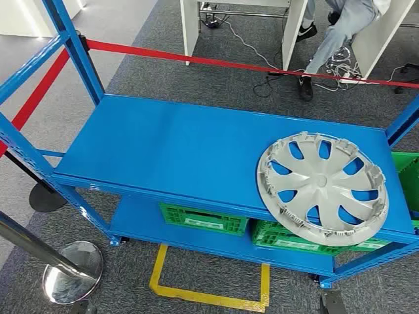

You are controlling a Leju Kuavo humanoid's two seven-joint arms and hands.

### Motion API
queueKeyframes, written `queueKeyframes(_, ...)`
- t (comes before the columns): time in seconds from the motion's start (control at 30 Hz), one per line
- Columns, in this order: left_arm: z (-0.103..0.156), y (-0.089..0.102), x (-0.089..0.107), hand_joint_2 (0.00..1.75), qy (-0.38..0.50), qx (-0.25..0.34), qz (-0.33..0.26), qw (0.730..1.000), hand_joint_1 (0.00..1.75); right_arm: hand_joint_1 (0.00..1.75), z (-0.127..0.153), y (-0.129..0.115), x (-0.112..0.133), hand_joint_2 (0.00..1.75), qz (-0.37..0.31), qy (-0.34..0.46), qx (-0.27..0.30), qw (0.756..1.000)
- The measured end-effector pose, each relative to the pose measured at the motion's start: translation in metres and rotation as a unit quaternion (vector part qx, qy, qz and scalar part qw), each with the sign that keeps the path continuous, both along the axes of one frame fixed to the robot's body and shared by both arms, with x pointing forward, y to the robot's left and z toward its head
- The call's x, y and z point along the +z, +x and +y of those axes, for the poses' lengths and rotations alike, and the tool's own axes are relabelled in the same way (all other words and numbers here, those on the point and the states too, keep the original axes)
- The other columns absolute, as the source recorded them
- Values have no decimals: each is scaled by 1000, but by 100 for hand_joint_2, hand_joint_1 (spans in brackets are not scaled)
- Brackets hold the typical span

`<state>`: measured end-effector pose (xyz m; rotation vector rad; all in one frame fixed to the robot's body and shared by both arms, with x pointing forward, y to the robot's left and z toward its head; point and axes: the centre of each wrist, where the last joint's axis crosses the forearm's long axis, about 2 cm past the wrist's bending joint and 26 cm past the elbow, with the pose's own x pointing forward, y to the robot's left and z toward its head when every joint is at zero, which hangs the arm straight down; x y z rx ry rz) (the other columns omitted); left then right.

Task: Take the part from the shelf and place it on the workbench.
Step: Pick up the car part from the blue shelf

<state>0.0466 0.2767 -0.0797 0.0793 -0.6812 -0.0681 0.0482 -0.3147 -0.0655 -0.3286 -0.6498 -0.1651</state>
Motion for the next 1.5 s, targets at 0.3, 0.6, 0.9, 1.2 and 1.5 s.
queueKeyframes(0.3,-3,-14,6,0,7,-15,9,1000,0,0,-8,14,21,0,-51,-38,-35,997)
queueKeyframes(0.6,-8,-23,9,0,14,-28,20,999,0,0,-22,39,44,0,-122,-78,-69,987)
queueKeyframes(0.9,-13,-31,10,0,19,-37,29,999,0,0,-44,60,69,0,-195,-130,-109,966)
queueKeyframes(1.2,-17,-38,10,0,24,-45,42,998,0,0,-65,72,99,0,-264,-202,-164,929)
queueKeyframes(1.5,-20,-41,11,0,27,-53,51,997,0,0,-73,76,126,87,-329,-308,-164,877)
